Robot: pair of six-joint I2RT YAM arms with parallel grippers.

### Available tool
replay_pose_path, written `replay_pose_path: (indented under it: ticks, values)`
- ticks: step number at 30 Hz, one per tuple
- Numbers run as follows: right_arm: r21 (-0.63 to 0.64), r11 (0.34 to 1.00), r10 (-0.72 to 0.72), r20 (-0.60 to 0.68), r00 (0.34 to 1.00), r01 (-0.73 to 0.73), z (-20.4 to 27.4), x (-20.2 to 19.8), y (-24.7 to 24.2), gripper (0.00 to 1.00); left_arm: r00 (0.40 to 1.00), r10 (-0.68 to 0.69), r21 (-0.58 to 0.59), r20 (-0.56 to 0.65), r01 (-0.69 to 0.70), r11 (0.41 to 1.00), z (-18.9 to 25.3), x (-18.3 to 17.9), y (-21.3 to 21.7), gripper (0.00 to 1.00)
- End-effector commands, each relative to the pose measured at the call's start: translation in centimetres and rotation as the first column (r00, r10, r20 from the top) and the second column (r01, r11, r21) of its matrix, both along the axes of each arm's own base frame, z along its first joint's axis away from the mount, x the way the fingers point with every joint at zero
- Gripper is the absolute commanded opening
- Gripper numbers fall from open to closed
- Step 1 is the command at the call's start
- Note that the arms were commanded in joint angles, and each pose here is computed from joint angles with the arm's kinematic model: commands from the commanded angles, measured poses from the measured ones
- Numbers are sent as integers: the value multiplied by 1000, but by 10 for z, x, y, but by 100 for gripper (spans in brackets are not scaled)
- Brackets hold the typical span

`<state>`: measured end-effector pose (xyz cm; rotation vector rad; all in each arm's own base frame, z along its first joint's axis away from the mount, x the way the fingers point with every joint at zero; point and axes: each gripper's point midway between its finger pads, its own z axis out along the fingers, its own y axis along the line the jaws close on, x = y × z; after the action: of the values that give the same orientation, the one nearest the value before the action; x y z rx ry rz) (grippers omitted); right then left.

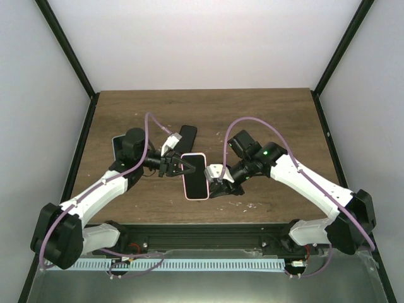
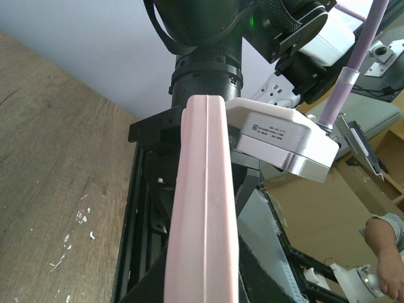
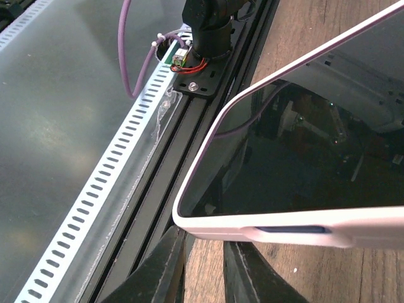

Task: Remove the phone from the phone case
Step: Remove the phone case from the phone.

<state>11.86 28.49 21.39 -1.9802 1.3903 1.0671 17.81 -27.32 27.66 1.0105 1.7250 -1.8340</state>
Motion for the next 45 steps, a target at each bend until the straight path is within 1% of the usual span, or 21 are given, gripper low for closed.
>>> replay_pose_path:
  ticks: [1, 4, 5, 7, 8, 11, 13, 18, 22, 26, 28, 30, 33, 38, 39, 40, 42, 43, 45]
  values:
    - [56, 998, 4, 74, 997, -8, 16, 7, 8, 19, 997, -44, -44, 69, 47, 998, 15, -9, 2, 0]
    - [70, 998, 7, 51, 999, -10, 18, 5, 10, 20, 997, -34, -41, 68, 37, 998, 14, -7, 2, 0]
    - [76, 997, 10, 35, 999, -13, 19, 3, 10, 22, 997, -26, -38, 69, 29, 999, 13, -6, 2, 0]
    - [89, 996, 22, 4, 1000, -23, 23, -2, 10, 32, 997, -7, -31, 78, 9, 999, 12, -3, 2, 0]
    - [94, 995, 30, -11, 999, -29, 25, -5, 10, 35, 996, 4, -32, 90, -1, 999, 12, -2, 2, 0]
    - [105, 994, 36, -52, 998, -31, 28, -10, 9, 39, 996, 39, -21, 84, -37, 999, 10, 3, 4, 0]
    - [111, 993, 34, -67, 997, -26, 29, -11, 9, 39, 995, 55, -21, 88, -54, 998, 11, 6, 5, 0]
    - [106, 994, 28, -64, 998, -21, 26, -10, 9, 33, 996, 58, -20, 70, -57, 998, 9, 9, 6, 0]
    - [101, 995, 13, -60, 998, -7, 23, -5, 13, 30, 996, 58, -19, 66, -57, 998, 9, 9, 6, 0]
    - [100, 995, 9, -62, 998, -3, 21, -3, 15, 26, 997, 55, -18, 61, -54, 998, 9, 9, 6, 0]
    - [99, 995, 8, -50, 999, -3, 20, -1, 15, 24, 998, 50, -15, 50, -49, 999, 7, 8, 6, 0]
    - [91, 996, -9, -29, 1000, 11, 16, 4, 16, 21, 997, 42, -27, 66, -40, 999, 10, 8, 5, 0]
    - [79, 996, -36, 10, 999, 35, 13, 13, 18, 16, 998, 26, -31, 53, -24, 999, 11, 6, 5, 0]
    - [73, 995, -64, 31, 997, 61, 11, 24, 24, 15, 998, 26, -37, 60, -24, 999, 13, 5, 6, 0]
    - [79, 996, -53, 24, 998, 51, 13, 22, 24, 16, 997, 33, -36, 64, -31, 999, 13, 5, 6, 0]
    - [88, 995, -36, 8, 999, 35, 15, 19, 24, 19, 997, 40, -33, 66, -38, 999, 13, 6, 6, 0]
    - [110, 994, 4, -30, 1000, 0, 22, 9, 24, 33, 995, 57, -28, 78, -55, 998, 12, 8, 6, 0]
    - [118, 993, 20, -51, 999, -13, 24, 6, 24, 36, 995, 70, -19, 74, -69, 997, 11, 10, 6, 0]
    - [128, 991, 33, -78, 996, -22, 28, 1, 23, 40, 992, 94, -14, 80, -93, 996, 10, 13, 7, 0]
